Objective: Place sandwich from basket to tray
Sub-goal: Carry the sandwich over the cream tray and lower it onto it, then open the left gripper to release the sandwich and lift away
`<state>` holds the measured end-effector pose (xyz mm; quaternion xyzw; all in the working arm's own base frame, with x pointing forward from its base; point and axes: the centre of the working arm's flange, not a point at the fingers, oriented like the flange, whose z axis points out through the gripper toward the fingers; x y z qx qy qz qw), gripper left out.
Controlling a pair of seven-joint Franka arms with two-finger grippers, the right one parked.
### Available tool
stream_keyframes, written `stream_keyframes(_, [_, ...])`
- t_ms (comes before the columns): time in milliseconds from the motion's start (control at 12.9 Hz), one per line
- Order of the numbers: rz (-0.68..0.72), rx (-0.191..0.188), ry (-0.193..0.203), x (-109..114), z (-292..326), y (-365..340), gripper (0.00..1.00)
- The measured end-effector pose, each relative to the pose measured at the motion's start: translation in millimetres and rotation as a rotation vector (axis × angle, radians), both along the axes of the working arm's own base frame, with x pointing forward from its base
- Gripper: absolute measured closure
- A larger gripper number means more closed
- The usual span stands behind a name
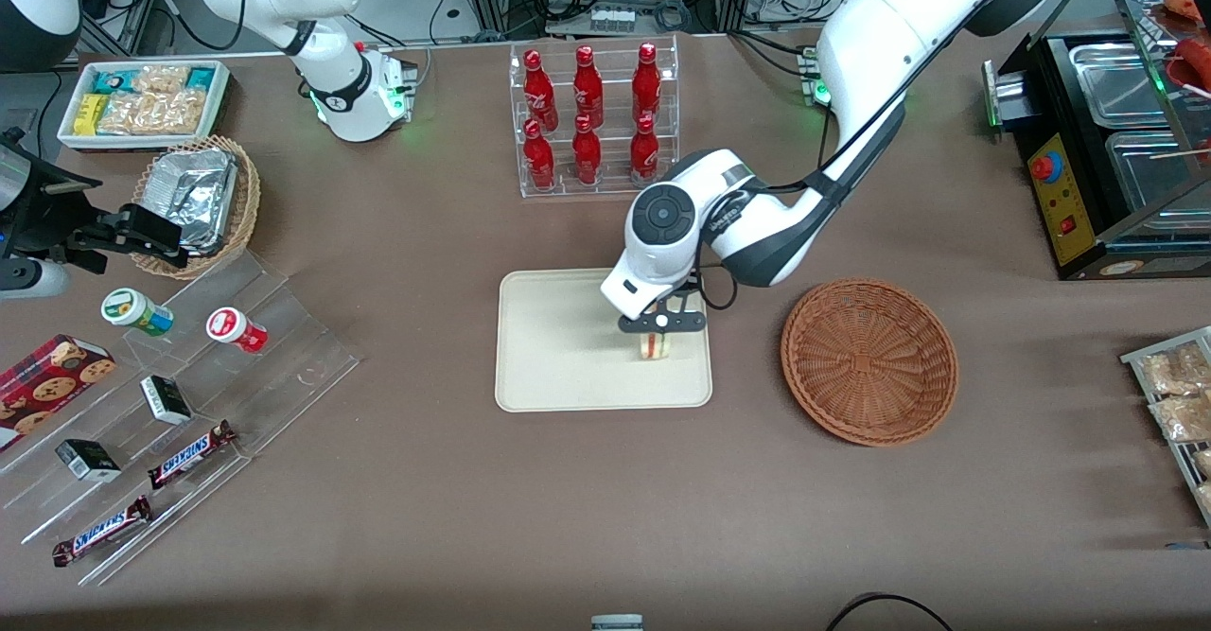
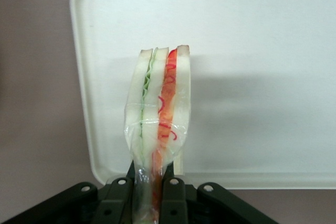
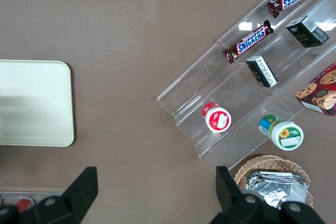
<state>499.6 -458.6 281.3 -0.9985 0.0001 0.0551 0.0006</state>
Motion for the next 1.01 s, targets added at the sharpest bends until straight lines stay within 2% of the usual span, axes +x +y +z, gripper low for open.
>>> stream_keyframes(233, [-0.005,-0.009,0.008,-3,-10,-8,0.81])
stream_keyframes(388, [-0.002,0.01,-0.009,-2,-19,-9,0.81])
stream_keyframes(544, [0.026,0.034,-0.025,-1,-32,-10,0.86])
stream_keyframes(854, [0.062,0.03,-0.023,5,-42,-13,0.85])
stream_keyframes(1010, [0.066,0.025,-0.026,5,-41,-16,0.72])
